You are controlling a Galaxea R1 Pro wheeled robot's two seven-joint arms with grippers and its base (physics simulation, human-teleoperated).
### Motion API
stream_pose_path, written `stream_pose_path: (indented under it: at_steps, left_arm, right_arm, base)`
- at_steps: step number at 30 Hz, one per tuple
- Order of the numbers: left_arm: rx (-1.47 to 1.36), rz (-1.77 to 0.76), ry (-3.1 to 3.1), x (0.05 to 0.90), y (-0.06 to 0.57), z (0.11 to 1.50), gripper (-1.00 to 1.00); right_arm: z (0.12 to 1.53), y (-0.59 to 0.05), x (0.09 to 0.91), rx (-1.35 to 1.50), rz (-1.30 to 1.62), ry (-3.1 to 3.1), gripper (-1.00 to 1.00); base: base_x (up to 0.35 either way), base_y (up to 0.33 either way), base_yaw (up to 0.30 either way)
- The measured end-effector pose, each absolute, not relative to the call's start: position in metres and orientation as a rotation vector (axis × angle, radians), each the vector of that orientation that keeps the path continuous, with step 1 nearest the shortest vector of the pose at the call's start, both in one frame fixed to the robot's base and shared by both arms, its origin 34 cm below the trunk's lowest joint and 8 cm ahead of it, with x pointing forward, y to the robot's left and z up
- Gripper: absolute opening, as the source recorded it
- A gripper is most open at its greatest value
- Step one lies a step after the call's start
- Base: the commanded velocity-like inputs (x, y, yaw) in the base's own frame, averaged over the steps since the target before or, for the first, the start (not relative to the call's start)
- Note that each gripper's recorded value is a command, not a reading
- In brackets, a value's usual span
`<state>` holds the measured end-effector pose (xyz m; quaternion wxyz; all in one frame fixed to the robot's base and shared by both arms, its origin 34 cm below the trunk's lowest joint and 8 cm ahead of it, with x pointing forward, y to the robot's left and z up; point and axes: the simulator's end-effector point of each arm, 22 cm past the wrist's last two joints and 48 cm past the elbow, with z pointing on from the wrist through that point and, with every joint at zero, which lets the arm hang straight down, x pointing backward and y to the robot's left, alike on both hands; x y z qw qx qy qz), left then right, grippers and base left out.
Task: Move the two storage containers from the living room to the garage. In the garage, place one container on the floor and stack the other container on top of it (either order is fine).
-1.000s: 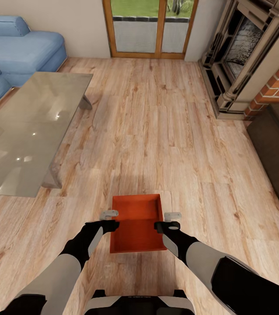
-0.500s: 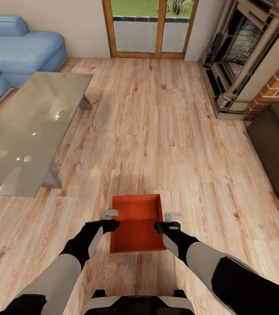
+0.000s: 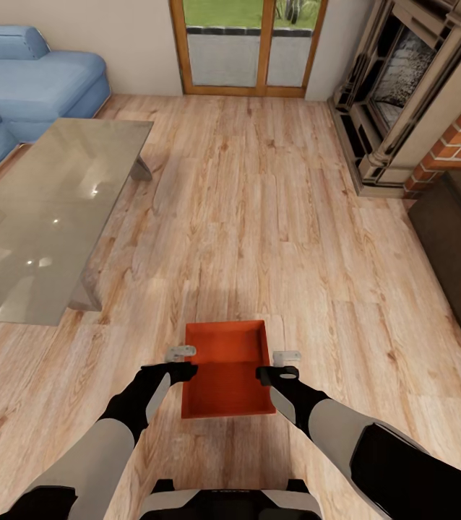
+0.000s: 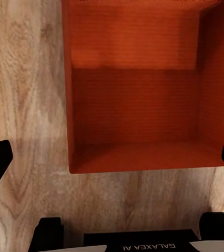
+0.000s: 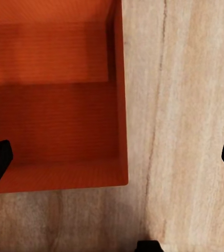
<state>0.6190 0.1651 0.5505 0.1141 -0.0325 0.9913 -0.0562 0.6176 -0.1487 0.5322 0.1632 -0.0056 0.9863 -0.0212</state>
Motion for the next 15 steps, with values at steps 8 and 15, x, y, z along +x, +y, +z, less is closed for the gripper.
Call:
stream_pose_path:
  at_steps: [8,15]
  left_arm:
    - [-0.093,-0.164,2.906,0.621,0.165,0.542,1.0]
    - [-0.096,-0.163,2.907,0.623,0.166,0.534,1.0]
  right_arm:
    - [0.524,-0.147,0.62,-0.016,-0.057,2.813,1.0]
    - [0.516,-0.145,0.621,-0.018,-0.055,2.813,1.0]
  base:
    - [0.0,0.0,0.0]
    - [0.0,0.0,0.0]
